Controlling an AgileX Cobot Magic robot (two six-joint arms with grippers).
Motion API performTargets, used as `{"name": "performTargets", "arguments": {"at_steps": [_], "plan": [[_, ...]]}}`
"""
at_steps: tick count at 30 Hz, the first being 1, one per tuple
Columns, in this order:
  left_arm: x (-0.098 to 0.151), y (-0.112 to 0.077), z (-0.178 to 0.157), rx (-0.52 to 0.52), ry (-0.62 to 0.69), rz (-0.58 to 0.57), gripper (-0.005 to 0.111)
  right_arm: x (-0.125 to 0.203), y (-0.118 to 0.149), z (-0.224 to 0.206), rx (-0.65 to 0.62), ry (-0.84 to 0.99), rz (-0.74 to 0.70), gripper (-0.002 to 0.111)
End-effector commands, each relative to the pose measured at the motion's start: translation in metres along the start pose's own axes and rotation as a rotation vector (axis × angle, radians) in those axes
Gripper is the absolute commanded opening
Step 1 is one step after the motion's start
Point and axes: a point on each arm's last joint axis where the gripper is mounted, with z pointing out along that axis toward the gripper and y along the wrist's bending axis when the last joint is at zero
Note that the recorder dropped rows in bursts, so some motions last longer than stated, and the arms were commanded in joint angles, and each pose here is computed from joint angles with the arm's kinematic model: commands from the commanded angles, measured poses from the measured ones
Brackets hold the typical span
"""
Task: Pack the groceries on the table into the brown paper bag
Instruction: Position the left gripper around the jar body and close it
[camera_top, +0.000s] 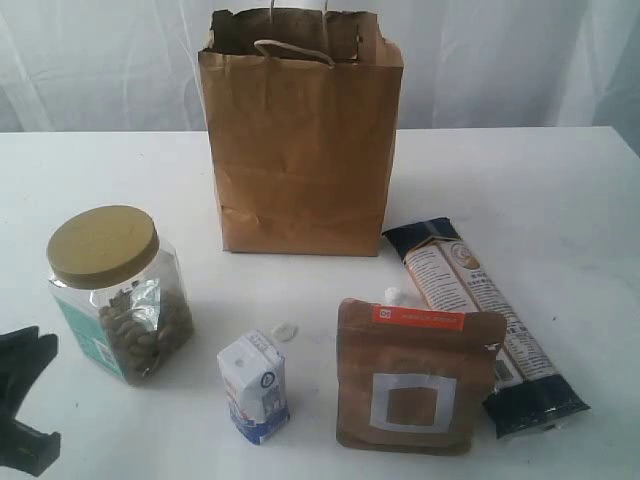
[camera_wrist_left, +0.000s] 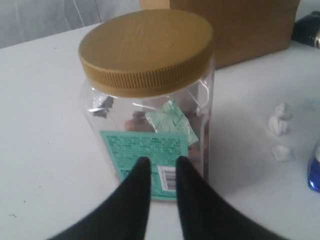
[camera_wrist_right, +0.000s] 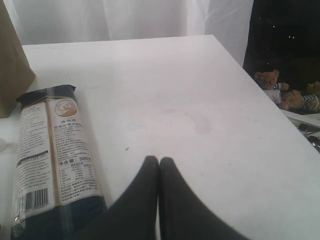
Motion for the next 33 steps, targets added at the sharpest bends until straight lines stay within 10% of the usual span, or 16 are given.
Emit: {"name": "performTargets", "arguments": {"at_steps": [1, 3, 16, 25, 30, 33], "plan": [[0.009, -0.003, -0.001, 0.039, 0.082, 0.018, 0.082, 0.002, 0.000, 0.000, 0.004, 0.001, -0.002, 0.000], [0.008, -0.003, -0.001, 0.036, 0.078, 0.012, 0.105, 0.002, 0.000, 0.000, 0.004, 0.001, -0.002, 0.000], [0.010, -0.007, 0.000, 0.074, 0.091, 0.091, 0.105, 0.002, 0.000, 0.000, 0.004, 0.001, -0.002, 0.000], [0.002, -0.012, 0.028, 0.088, 0.182, 0.343, 0.105, 0.002, 0.000, 0.000, 0.004, 0.001, -0.002, 0.000], [-0.006, 0.015, 0.041, -0.268, 0.051, 0.018, 0.105, 0.002, 0.000, 0.000, 0.004, 0.001, -0.002, 0.000], [0.009, 0.016, 0.046, -0.230, 0.111, -0.045, 0.105, 0.002, 0.000, 0.000, 0.004, 0.001, -0.002, 0.000]]}}
